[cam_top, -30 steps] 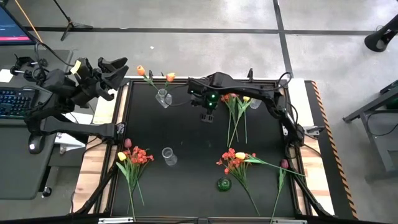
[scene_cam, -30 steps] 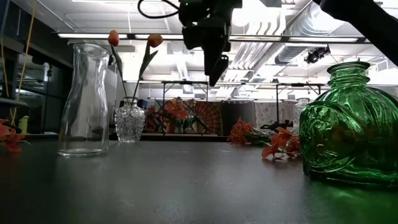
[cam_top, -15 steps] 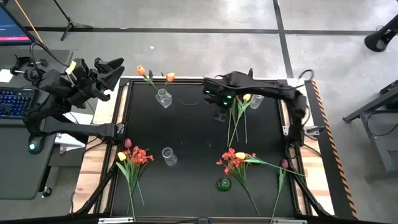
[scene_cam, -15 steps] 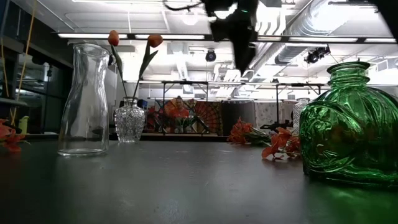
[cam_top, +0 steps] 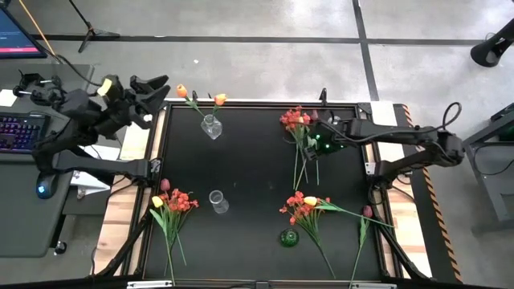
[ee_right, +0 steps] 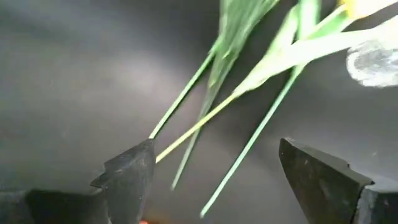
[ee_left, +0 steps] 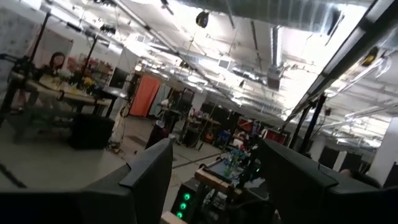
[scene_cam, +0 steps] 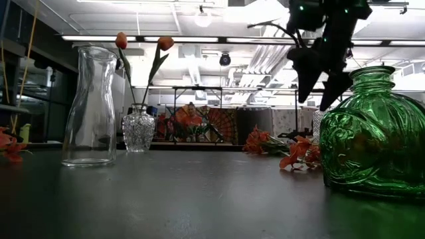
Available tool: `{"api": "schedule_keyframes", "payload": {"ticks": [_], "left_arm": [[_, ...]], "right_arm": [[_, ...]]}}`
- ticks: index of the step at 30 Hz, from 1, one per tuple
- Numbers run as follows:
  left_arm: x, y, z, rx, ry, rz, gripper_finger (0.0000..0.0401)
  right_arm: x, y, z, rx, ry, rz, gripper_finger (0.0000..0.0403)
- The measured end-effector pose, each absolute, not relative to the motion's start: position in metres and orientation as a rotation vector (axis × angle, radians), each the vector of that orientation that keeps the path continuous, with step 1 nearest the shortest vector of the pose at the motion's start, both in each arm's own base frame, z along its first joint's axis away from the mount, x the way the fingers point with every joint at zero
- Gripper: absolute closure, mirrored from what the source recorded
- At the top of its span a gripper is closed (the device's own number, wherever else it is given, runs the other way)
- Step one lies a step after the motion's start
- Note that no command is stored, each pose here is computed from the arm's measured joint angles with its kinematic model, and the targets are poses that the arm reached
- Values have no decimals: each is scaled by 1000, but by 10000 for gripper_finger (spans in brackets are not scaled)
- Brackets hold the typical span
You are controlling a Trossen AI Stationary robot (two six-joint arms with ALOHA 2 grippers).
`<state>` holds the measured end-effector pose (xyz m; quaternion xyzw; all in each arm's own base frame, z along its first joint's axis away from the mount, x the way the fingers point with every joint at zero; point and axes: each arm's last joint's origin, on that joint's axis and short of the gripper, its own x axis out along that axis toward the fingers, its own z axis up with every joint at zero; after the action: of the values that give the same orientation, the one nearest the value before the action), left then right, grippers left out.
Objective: Sort flowers into vase by color
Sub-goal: Put the orange flower into the top left transparent vase
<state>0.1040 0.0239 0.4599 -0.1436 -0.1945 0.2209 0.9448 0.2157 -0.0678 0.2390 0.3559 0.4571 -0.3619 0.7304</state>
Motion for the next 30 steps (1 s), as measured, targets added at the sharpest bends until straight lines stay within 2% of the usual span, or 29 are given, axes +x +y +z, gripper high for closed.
{"api": "schedule_keyframes", "payload": {"ticks": [5, 11, 16, 23, 30], "left_arm": [[127, 27, 458, -330, -388, 453, 172], [148, 29, 460, -404, -457, 418, 172], [158, 31, 458, -423, -449, 416, 172], [157, 31, 458, -420, -451, 416, 172], [144, 29, 462, -374, -468, 421, 172]], "right_arm": [[221, -78, 231, 810, 858, -800, 73], [237, -86, 237, 880, 690, -680, 73], [250, -85, 214, 993, 775, -692, 73], [279, -76, 177, 1037, 922, -753, 74], [302, -74, 169, 1025, 984, -865, 119]]}}
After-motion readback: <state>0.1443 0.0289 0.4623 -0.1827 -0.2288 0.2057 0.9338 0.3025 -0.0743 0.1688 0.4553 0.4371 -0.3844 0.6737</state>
